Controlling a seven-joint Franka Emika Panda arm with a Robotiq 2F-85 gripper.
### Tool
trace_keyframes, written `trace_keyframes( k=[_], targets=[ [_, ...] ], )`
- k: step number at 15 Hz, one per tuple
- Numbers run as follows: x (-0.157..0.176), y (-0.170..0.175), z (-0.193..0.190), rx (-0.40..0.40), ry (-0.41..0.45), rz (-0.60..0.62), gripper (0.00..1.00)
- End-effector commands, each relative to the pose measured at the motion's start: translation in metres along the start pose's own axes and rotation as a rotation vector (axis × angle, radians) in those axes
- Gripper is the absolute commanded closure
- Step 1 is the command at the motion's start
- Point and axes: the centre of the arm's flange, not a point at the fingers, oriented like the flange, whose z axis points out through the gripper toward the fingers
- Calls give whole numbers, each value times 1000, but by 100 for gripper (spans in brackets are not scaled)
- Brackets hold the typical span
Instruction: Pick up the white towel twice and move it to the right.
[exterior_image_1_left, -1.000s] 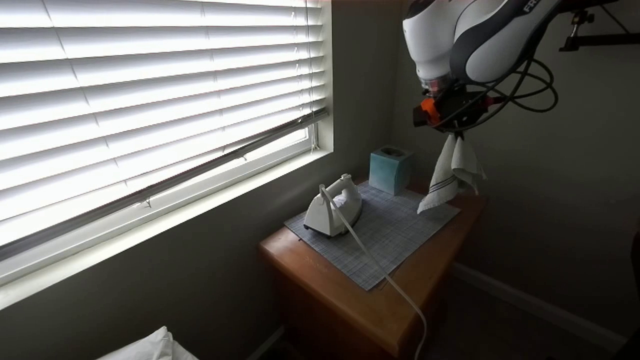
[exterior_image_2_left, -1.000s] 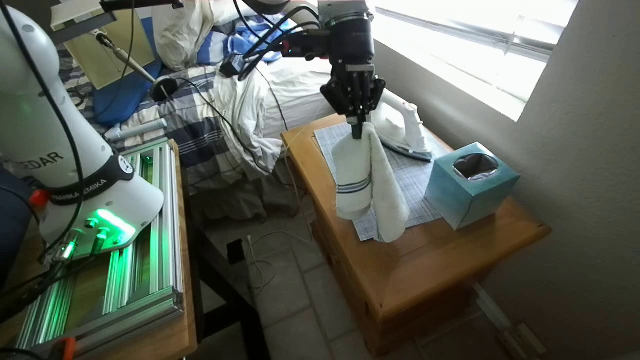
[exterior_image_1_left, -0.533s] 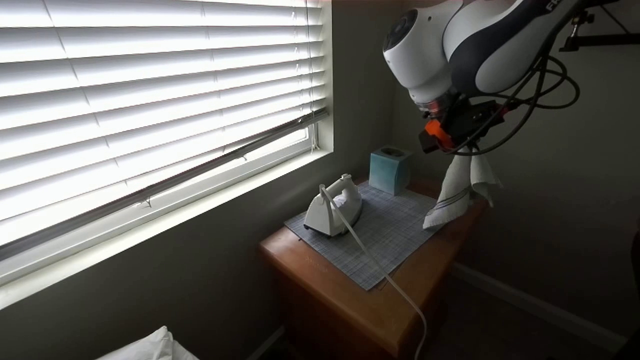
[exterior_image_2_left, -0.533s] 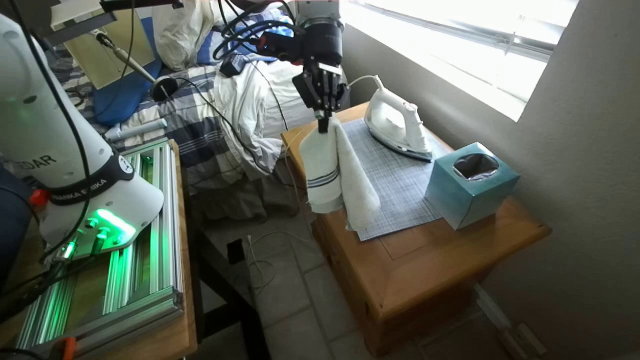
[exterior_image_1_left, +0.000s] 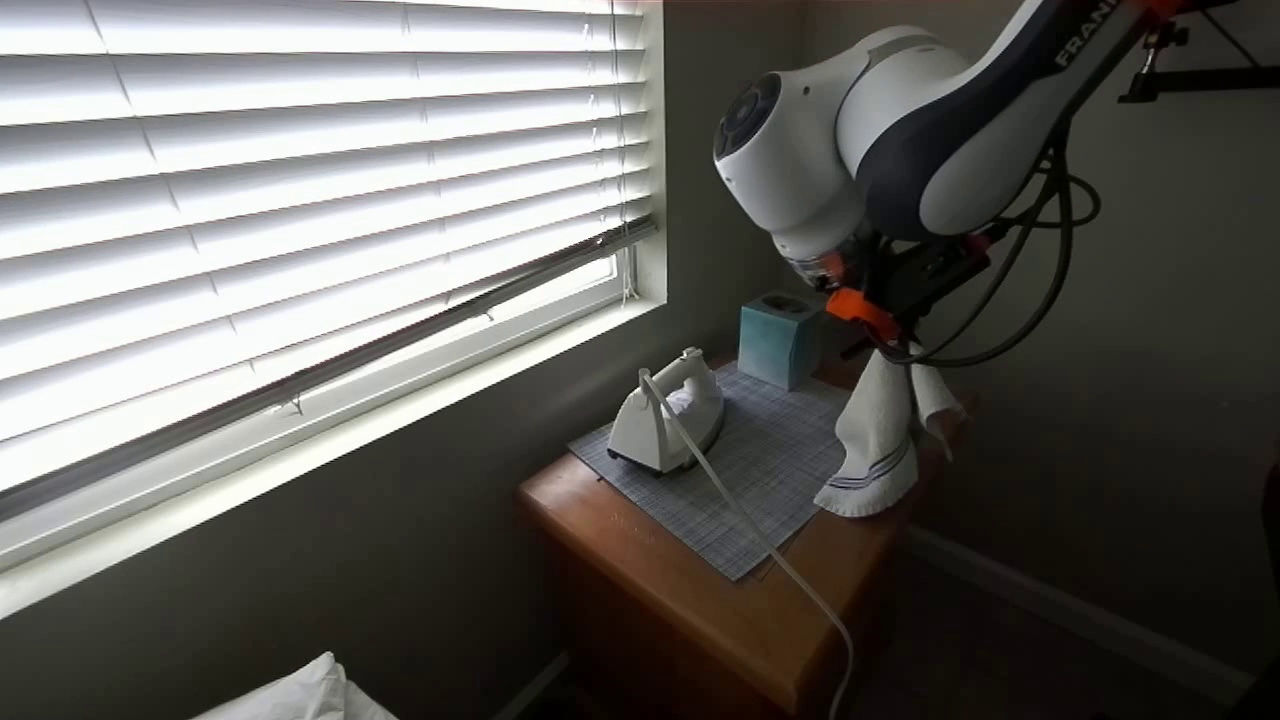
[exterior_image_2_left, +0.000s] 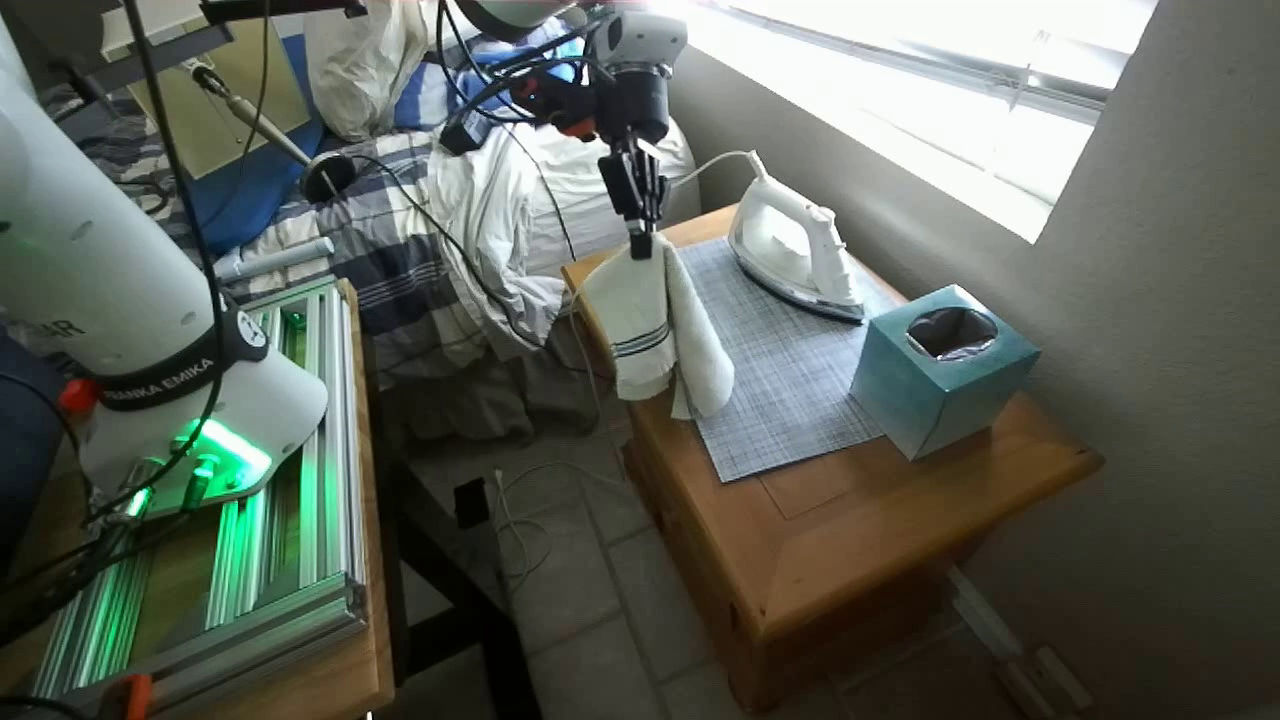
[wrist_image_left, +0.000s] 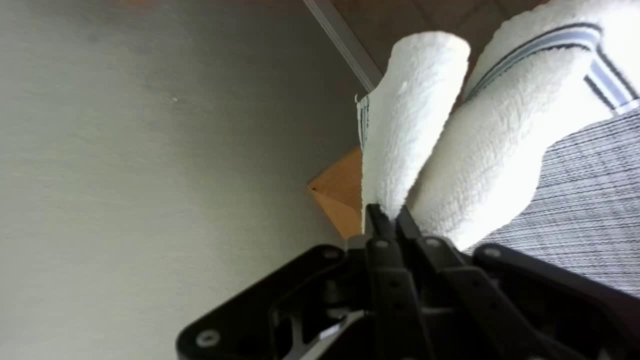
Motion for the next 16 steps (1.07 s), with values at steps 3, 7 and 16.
trace_keyframes(
  k=[3,7,16],
  targets=[
    [27,-57,-3,43,64,-138,99],
    [36,-95,12,85,113,-218,99],
    [57,-142,81,191,149,-309,99]
  ],
)
